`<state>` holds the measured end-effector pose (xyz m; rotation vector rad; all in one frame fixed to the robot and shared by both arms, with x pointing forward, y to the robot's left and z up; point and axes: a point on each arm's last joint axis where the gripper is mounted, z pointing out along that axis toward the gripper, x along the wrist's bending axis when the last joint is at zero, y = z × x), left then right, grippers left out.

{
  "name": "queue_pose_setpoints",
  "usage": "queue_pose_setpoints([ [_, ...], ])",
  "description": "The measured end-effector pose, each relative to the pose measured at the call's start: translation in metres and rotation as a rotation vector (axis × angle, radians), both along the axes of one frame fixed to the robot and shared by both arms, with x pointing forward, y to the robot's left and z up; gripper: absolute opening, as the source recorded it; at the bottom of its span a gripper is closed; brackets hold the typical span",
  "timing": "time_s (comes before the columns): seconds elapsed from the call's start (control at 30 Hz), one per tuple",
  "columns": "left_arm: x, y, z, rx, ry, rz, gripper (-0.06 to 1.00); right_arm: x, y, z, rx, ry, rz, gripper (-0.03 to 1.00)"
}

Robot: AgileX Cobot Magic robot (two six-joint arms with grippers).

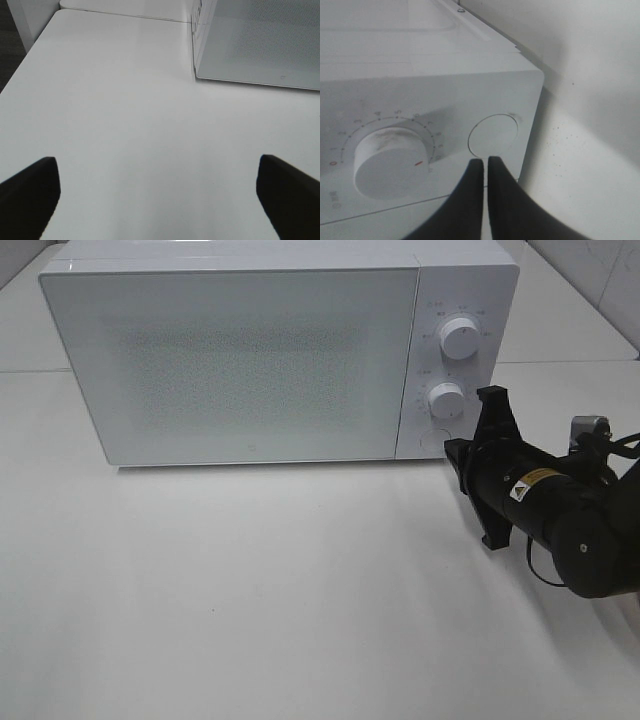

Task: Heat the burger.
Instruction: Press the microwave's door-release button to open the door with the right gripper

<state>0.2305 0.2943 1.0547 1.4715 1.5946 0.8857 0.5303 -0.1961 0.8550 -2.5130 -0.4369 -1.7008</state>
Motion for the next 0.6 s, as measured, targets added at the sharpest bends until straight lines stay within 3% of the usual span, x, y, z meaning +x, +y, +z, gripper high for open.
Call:
queue_pose_setpoints([
  [0.6, 0.0, 0.0, 0.0, 0.0, 0.0, 0.0, 0.99, 0.019, 0.006, -0.005, 0.022, 0.047, -0.031, 0.0],
])
